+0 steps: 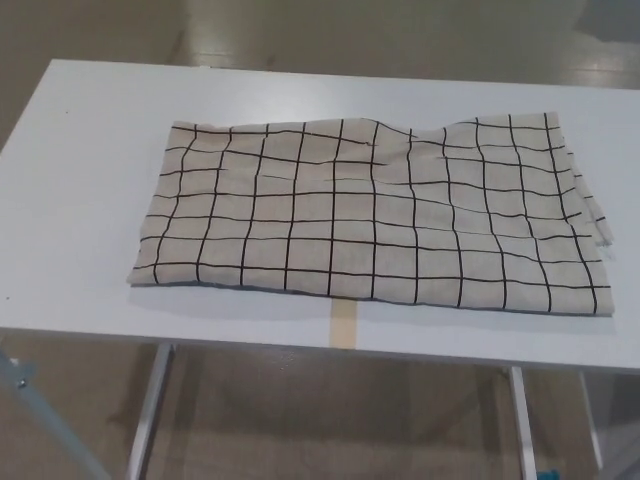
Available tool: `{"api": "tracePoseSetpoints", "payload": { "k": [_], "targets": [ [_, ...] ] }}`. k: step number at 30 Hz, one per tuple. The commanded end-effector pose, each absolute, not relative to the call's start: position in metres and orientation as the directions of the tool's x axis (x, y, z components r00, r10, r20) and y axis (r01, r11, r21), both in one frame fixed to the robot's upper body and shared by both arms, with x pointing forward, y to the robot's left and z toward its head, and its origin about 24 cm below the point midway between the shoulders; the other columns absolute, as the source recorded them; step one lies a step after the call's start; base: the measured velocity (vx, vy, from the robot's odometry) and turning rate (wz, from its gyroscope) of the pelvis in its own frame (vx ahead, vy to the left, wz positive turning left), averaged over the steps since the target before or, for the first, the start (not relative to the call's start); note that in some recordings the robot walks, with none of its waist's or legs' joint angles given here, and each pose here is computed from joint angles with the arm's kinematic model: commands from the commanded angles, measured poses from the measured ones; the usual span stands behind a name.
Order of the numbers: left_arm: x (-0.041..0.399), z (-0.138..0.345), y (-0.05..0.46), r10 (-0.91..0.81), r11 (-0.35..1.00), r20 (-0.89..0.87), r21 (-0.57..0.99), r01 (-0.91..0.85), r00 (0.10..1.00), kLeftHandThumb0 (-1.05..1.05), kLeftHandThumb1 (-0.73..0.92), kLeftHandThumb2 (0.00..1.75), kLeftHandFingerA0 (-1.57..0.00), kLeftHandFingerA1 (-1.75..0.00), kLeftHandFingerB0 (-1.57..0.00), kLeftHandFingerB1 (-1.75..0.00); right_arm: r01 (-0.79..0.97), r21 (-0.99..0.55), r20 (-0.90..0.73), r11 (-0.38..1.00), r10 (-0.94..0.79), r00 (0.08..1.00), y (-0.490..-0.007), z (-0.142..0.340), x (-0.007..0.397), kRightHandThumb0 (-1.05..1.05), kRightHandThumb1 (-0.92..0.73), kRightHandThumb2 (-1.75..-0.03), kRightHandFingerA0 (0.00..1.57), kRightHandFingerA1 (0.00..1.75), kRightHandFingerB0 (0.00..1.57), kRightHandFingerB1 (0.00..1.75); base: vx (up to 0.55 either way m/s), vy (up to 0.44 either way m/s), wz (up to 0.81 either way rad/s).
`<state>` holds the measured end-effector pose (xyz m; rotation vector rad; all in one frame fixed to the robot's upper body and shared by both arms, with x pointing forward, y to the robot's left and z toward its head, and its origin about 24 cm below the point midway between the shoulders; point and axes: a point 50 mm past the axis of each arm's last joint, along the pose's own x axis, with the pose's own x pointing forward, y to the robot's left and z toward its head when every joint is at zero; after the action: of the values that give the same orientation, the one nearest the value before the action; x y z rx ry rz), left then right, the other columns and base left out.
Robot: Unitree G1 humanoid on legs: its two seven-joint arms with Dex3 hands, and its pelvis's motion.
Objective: Use the left hand to fold a white towel with checkered patterns in half.
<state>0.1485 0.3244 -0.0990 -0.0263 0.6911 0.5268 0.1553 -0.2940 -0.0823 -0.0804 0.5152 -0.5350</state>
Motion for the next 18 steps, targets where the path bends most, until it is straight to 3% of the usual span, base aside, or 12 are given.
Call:
{"api": "tracePoseSetpoints", "payload": {
  "k": [1, 6, 7, 11, 12, 14, 15, 16, 18],
  "targets": [
    [0.146, -0.097, 0.327, 0.447, 0.87, -0.585, 0.109, -0.48, 0.677, -0.22, 0.45, 0.59, -0.49, -0.44, -0.5, -0.41, 0.522, -0.174, -0.413, 0.835, -0.543, 0.731, -0.297, -0.08, 0.154, -0.26, -0.57, -0.56, 0.52, 0.57, 0.57, 0.46, 0.0, 0.0, 0.0],
    [0.148, -0.094, 0.326, 0.424, 0.882, -0.56, 0.078, -0.464, 0.712, -0.25, 0.46, 0.52, -0.36, -0.36, -0.39, -0.33, 0.511, -0.185, -0.397, 0.839, -0.54, 0.742, -0.294, -0.078, 0.154, -0.26, -0.57, -0.56, 0.52, 0.57, 0.58, 0.46, 0.0, 0.0, 0.0],
    [0.15, -0.093, 0.326, 0.42, 0.885, -0.549, 0.071, -0.461, 0.722, -0.34, 0.4, 0.6, -0.3, -0.41, -0.32, -0.37, 0.505, -0.184, -0.392, 0.843, -0.535, 0.748, -0.293, -0.077, 0.156, -0.26, -0.57, -0.56, 0.52, 0.57, 0.58, 0.46, 0.0, 0.0, 0.0],
    [0.158, -0.085, 0.327, 0.424, 0.885, -0.499, 0.052, -0.462, 0.756, -0.42, 0.38, 0.61, -0.12, -0.38, -0.21, -0.36, 0.48, -0.179, -0.373, 0.859, -0.51, 0.775, -0.289, -0.074, 0.157, -0.27, -0.58, -0.56, 0.52, 0.56, 0.58, 0.46, 0.0, 0.0, 0.0],
    [0.169, -0.074, 0.328, 0.442, 0.876, -0.447, 0.031, -0.481, 0.778, -0.27, 0.32, 0.86, -0.04, -0.53, 0.0, -0.47, 0.464, -0.164, -0.354, 0.871, -0.491, 0.796, -0.286, -0.07, 0.161, -0.28, -0.58, -0.56, 0.52, 0.56, 0.57, 0.45, 0.0, 0.0, 0.0],
    [0.169, -0.074, 0.328, 0.442, 0.876, -0.447, 0.031, -0.481, 0.778, -0.27, 0.32, 0.86, -0.04, -0.53, 0.0, -0.47, 0.464, -0.164, -0.354, 0.871, -0.491, 0.796, -0.286, -0.07, 0.161, -0.28, -0.58, -0.56, 0.52, 0.56, 0.57, 0.45, 0.0, 0.0, 0.0],
    [0.175, -0.064, 0.329, 0.457, 0.87, -0.402, 0.016, -0.492, 0.794, -0.41, 0.43, 0.56, -0.03, -0.23, -0.19, -0.3, 0.45, -0.159, -0.341, 0.879, -0.477, 0.81, -0.283, -0.068, 0.164, -0.28, -0.58, -0.56, 0.52, 0.56, 0.57, 0.45, 0.0, 0.0, 0.0],
    [0.183, -0.043, 0.329, 0.459, 0.865, -0.319, -0.052, -0.499, 0.829, -0.49, 0.31, 0.67, 0.0, -0.14, -0.15, -0.42, 0.424, -0.149, -0.334, 0.893, -0.449, 0.829, -0.277, -0.067, 0.163, -0.29, -0.57, -0.56, 0.52, 0.56, 0.58, 0.45, 0.0, 0.0, 0.0],
    [0.192, -0.016, 0.326, 0.405, 0.868, -0.245, -0.2, -0.455, 0.881, -0.48, 0.33, 0.69, 0.0, -0.15, -0.11, -0.43, 0.383, -0.147, -0.324, 0.912, -0.411, 0.852, -0.269, -0.067, 0.161, -0.31, -0.57, -0.57, 0.51, 0.54, 0.58, 0.45, 0.0, 0.0, 0.0]
  ]
}}
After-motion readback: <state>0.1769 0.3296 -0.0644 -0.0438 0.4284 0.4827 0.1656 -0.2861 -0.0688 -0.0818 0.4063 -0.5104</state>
